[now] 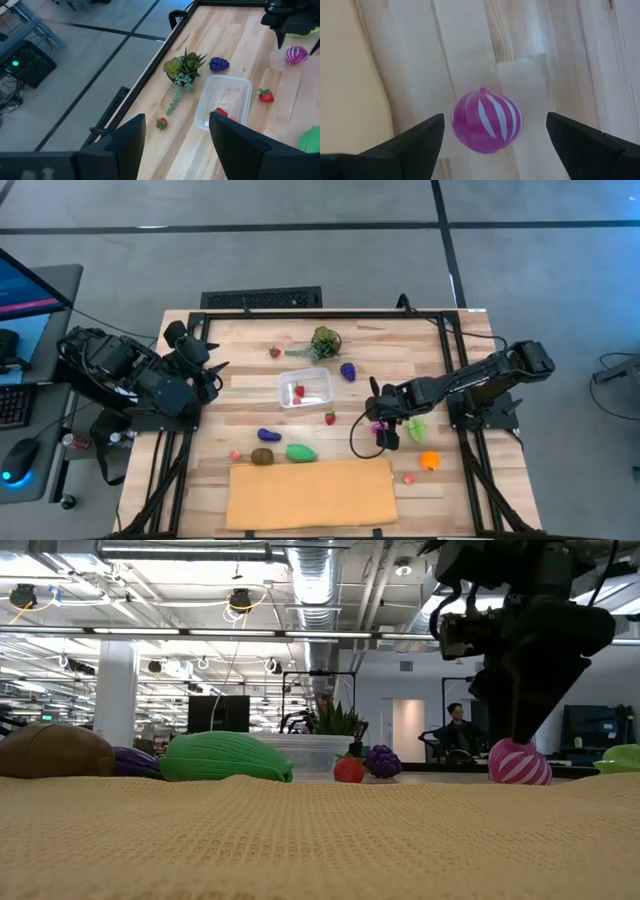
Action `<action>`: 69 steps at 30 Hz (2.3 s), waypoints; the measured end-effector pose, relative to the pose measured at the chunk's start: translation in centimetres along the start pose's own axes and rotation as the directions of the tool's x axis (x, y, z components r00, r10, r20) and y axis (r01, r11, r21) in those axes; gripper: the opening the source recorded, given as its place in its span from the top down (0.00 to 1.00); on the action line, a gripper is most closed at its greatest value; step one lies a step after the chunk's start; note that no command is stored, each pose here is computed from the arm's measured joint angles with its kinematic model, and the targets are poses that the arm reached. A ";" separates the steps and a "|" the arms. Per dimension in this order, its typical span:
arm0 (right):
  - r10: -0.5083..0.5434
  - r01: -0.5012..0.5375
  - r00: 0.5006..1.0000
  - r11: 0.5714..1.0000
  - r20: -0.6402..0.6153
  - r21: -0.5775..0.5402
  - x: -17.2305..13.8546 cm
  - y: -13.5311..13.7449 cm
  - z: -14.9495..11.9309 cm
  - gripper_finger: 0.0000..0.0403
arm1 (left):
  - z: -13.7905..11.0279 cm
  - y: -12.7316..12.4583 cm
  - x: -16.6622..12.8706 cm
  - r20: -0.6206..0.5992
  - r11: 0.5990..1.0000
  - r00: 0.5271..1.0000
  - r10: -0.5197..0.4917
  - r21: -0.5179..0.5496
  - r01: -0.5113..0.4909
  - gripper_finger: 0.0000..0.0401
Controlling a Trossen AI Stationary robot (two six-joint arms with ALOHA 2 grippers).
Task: Pick and placing Produce into tupperware
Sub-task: Put the purple onion into the transparent bin
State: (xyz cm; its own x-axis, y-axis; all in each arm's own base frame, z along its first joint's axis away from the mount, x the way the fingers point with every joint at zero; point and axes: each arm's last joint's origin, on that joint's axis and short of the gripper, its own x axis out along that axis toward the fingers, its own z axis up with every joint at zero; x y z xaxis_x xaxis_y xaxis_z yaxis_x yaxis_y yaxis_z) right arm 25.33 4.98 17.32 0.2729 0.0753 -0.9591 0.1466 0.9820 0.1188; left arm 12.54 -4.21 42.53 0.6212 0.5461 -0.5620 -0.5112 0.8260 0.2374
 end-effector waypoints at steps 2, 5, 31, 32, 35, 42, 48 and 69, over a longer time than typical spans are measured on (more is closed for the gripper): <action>0.002 -0.002 1.000 1.000 0.006 0.004 0.2 -0.1 -0.1 0.14 | 0.0 0.0 0.0 0.000 1.000 1.000 0.000 0.000 0.000 0.47; 0.001 -0.001 1.000 1.000 -0.002 0.004 0.3 -0.2 -0.2 0.14 | 0.0 0.0 0.0 -0.001 1.000 1.000 0.000 -0.006 0.000 0.47; -0.001 0.003 0.995 1.000 -0.097 0.023 3.3 -0.1 -0.2 0.15 | -0.1 0.1 -0.1 -0.009 1.000 1.000 -0.007 -0.007 0.007 0.47; 0.000 0.003 0.995 1.000 -0.096 0.023 3.4 -0.1 -0.1 0.15 | -0.1 0.1 -0.1 -0.008 1.000 1.000 -0.007 -0.007 0.007 0.47; -0.010 0.013 0.992 1.000 -0.125 0.024 3.5 -0.2 -0.4 0.17 | -0.1 0.1 -0.1 -0.008 1.000 1.000 -0.007 -0.007 0.006 0.47; -0.015 0.019 0.990 1.000 -0.138 0.025 3.4 -0.3 -0.5 0.23 | -0.1 0.1 -0.1 -0.007 1.000 1.000 -0.005 -0.006 0.005 0.47; -0.015 0.019 0.990 1.000 -0.138 0.025 3.4 -0.3 -0.5 0.27 | -0.1 0.1 -0.1 -0.002 1.000 1.000 0.001 -0.006 -0.001 0.47; -0.014 0.020 0.991 0.999 -0.135 0.043 3.5 -0.3 -0.5 0.30 | -0.1 0.1 -0.1 -0.002 1.000 1.000 0.001 -0.007 -0.001 0.47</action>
State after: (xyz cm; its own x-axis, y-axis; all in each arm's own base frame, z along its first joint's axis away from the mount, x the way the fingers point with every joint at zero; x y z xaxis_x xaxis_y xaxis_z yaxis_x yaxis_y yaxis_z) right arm 25.81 5.05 13.86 0.1404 0.0842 -0.9865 0.1924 0.9751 0.1106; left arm 12.39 -4.13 42.55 0.6194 0.5465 -0.5636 -0.5158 0.8245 0.2326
